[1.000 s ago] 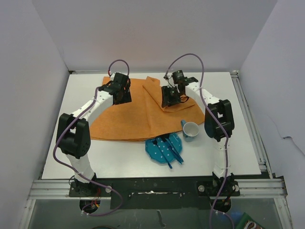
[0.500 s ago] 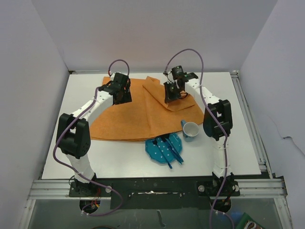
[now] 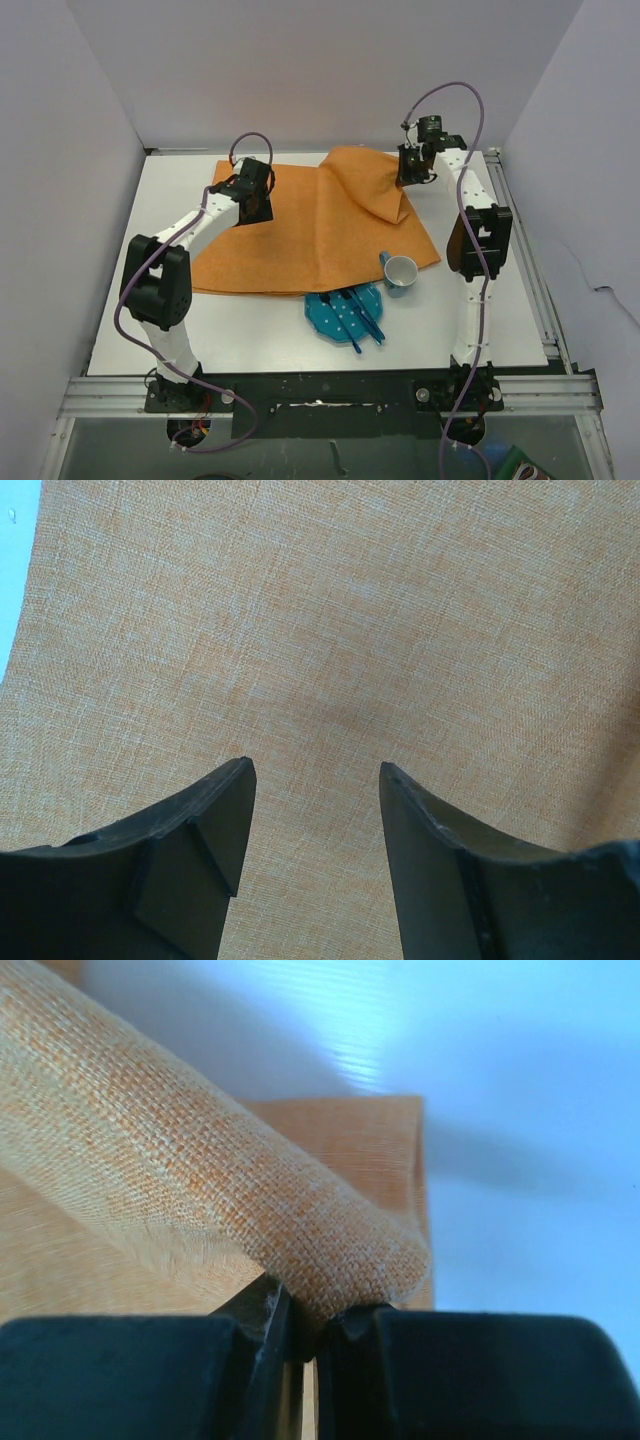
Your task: Set the dinner table for one person
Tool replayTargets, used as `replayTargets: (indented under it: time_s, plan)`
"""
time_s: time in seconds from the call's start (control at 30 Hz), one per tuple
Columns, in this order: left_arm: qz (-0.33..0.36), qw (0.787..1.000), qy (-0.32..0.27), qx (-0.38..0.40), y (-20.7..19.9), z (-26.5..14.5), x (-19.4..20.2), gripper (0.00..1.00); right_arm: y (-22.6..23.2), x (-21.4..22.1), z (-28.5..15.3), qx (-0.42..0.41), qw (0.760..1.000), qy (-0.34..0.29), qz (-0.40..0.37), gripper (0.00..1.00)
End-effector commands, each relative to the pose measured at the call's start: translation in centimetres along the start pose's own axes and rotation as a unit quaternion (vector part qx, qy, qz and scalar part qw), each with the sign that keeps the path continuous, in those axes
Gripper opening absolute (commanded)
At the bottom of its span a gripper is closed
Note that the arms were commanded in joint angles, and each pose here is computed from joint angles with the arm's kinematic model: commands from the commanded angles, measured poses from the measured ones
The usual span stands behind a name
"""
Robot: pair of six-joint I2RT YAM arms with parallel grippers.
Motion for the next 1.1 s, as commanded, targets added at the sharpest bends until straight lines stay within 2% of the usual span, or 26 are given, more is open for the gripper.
replayTargets:
  time_s: [0.0, 0.3, 0.4, 0.43, 0.5, 0.53, 0.6, 0.67, 0.77, 0.83, 0.9, 1.0, 1.07]
  plan:
    - [-0.011, 0.999, -0.030, 0.007, -0.1, -0.6, -1.9, 0.52, -2.8, -0.3, 1.3, 0.025, 1.000, -0.009, 0.001, 0.00]
    - [-0.022, 0.999, -0.031, -0.019, 0.9, 1.1, -2.4, 0.51, -7.4, -1.5, 1.2, 0.042, 0.997, -0.048, 0.033, 0.00]
    - [-0.035, 0.999, -0.031, -0.015, 1.2, 2.6, -2.5, 0.55, -8.2, -1.8, 1.3, 0.049, 0.997, -0.052, 0.033, 0.00]
    - [-0.040, 0.999, -0.030, -0.009, 1.3, 3.1, -2.6, 0.56, -8.3, -1.8, 1.2, 0.044, 0.997, -0.054, 0.031, 0.11]
    - [-0.049, 0.998, -0.032, 0.011, 1.4, 4.0, -3.2, 0.57, -8.3, -1.8, 0.8, 0.026, 0.998, -0.056, 0.029, 0.54]
    - [-0.054, 0.998, -0.033, 0.022, 1.4, 4.5, -3.5, 0.57, -8.1, -1.9, 0.4, 0.021, 0.997, -0.063, 0.027, 0.63]
    - [-0.063, 0.997, -0.035, 0.040, 1.3, 5.1, -4.3, 0.57, -7.7, -2.1, -0.7, 0.018, 0.996, -0.081, 0.026, 0.72]
    - [-0.066, 0.996, -0.037, 0.046, 1.2, 5.8, -5.0, 0.57, -7.2, -2.5, -2.4, 0.018, 0.994, -0.102, 0.029, 0.74]
    - [-0.065, 0.996, -0.045, 0.049, 1.0, 6.0, -6.0, 0.57, -5.6, -3.1, -5.5, 0.004, 0.991, -0.130, 0.026, 0.71]
    - [-0.065, 0.995, -0.050, 0.056, 0.7, 6.0, -6.5, 0.57, -4.3, -3.3, -7.2, -0.016, 0.990, -0.136, 0.026, 0.61]
    - [-0.066, 0.994, -0.057, 0.060, 0.4, 6.1, -7.1, 0.57, -2.9, -3.2, -8.3, -0.044, 0.990, -0.132, 0.027, 0.46]
    - [-0.067, 0.994, -0.062, 0.061, 0.2, 6.8, -7.4, 0.56, 0.0, -2.5, -8.7, -0.075, 0.990, -0.118, 0.020, 0.18]
    - [-0.070, 0.994, -0.068, 0.056, 0.1, 7.5, -7.2, 0.54, 1.8, -1.2, -8.0, -0.084, 0.992, -0.097, 0.016, 0.04]
Point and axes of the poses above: each gripper's point midway between its finger pads, its own z axis out along the fingers, its own y axis along the line the jaws close on, x = y × z, the point moved 9 cm from there along -z, back along the fingers, and after that the axes turned 1 degree about z, right-handed, at the moved point
